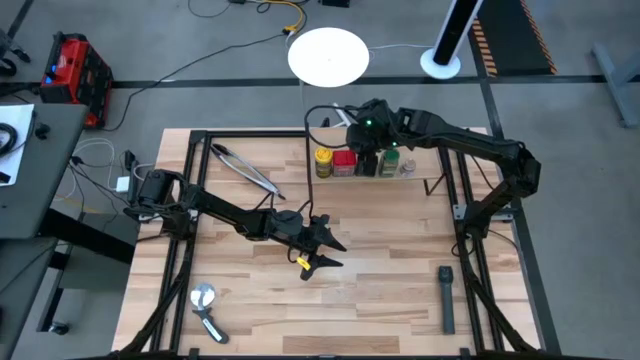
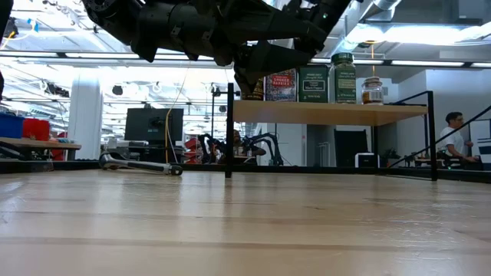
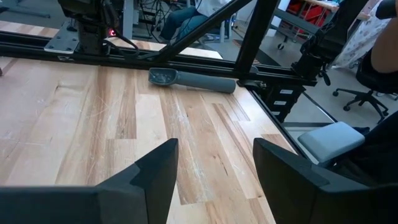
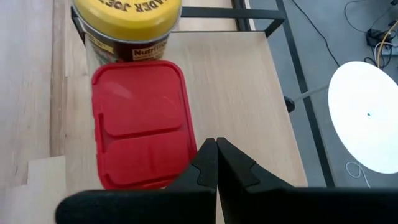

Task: Shelf spices
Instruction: Adjust the red seasoning can

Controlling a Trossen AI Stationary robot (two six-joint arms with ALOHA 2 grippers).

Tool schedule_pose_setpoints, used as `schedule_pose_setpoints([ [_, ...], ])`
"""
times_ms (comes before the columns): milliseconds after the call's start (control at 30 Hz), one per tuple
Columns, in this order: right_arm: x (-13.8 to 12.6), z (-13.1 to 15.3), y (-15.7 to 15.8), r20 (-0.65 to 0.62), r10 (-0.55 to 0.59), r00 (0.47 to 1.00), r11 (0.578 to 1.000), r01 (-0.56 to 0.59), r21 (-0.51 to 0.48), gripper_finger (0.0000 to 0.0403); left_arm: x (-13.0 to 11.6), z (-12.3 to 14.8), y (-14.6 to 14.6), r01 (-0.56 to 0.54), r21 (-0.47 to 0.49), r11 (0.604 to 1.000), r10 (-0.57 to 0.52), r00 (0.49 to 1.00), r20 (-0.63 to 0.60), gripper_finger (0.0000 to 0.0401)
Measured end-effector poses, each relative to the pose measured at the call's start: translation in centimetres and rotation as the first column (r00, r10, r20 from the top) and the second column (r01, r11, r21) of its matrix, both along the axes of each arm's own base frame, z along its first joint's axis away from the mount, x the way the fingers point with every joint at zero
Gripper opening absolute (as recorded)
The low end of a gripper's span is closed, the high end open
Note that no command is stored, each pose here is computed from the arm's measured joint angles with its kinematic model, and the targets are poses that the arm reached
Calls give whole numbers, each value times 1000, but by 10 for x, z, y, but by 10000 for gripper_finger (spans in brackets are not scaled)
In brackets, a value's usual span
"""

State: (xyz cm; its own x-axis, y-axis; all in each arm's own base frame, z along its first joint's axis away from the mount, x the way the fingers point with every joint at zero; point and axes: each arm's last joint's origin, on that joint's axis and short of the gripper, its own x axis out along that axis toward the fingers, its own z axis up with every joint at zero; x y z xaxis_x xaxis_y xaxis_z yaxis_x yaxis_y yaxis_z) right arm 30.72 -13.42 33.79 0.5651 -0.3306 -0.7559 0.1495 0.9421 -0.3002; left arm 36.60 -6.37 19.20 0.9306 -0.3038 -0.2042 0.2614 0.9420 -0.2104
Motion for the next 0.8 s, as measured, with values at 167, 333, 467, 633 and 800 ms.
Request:
schedule_pose_setpoints([
  [167,-1,-1,0,-9,-8,1000,1000,8,11,4,0,0,0,0,0,1000,0,1000,0,201],
  [333,0,-1,3,-11,1,1000,1000,-1,13,4,0,0,0,0,0,1000,0,1000,0,201],
  [467,1,-1,4,-10,4,1000,1000,-4,17,4,0,0,0,-1,0,1000,1,1000,-1,201],
  [633,1,-1,6,-9,8,1000,1000,-8,19,4,0,0,0,-1,0,1000,1,1000,-1,201],
  [800,1,-1,5,-10,-3,1000,1000,3,4,4,0,0,0,-1,0,1000,1,1000,-1,201],
])
